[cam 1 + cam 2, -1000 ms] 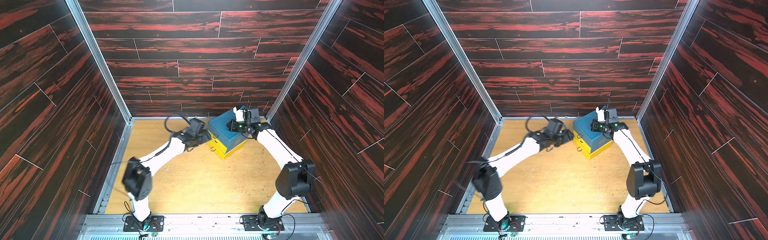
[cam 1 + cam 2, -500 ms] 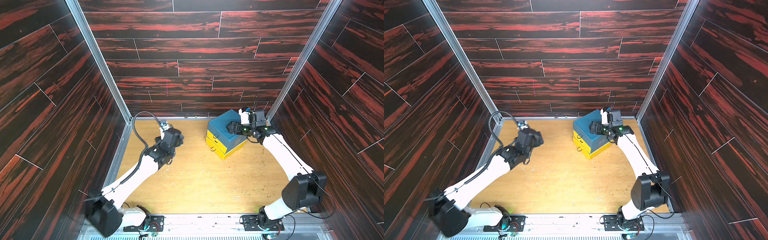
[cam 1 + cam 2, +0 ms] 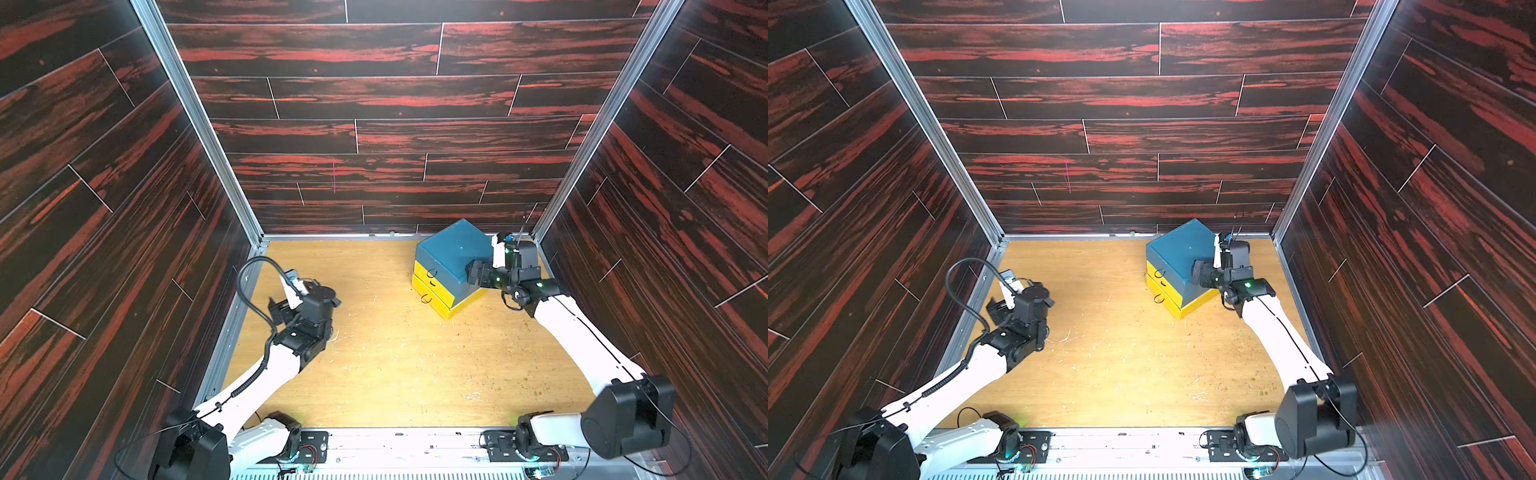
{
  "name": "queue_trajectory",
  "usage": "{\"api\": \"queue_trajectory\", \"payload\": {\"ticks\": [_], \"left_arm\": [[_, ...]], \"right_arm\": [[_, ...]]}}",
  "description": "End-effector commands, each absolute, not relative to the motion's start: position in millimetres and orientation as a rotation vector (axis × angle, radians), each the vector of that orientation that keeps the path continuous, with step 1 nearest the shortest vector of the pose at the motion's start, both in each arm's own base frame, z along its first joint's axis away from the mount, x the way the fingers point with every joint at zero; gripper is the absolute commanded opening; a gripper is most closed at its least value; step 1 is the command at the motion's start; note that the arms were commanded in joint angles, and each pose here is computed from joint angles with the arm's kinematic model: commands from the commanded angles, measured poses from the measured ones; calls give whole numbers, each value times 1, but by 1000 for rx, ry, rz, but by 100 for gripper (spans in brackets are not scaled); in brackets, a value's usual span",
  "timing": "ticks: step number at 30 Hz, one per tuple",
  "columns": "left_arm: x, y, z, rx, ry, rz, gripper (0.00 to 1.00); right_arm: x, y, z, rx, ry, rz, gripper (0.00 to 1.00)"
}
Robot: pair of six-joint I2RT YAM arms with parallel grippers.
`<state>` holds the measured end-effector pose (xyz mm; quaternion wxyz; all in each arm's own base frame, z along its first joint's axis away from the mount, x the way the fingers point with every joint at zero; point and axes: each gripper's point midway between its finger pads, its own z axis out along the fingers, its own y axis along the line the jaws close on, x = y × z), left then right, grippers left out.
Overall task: Place the fruit knives into the drawer by color
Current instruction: Reset both arms
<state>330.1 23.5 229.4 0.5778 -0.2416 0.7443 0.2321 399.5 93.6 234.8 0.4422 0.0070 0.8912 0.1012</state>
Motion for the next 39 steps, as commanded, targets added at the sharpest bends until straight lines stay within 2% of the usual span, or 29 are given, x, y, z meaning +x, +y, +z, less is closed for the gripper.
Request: {"api": "queue_trajectory", "payload": {"ticks": [1, 21, 31, 39], "left_arm": [[326, 42, 236, -625, 1676, 564, 100], [336, 85, 164, -609, 1713, 615, 100], [348, 85, 139, -592, 1728, 591, 100], [366, 77, 125, -515, 1763, 553, 100]], "right_arm": [[393, 79, 236, 11, 2160, 154, 97], [368, 44, 236, 49, 1905, -12, 97], [341, 8, 200, 72, 1731, -233, 98], [348, 14, 167, 49, 1738, -202, 98]]}}
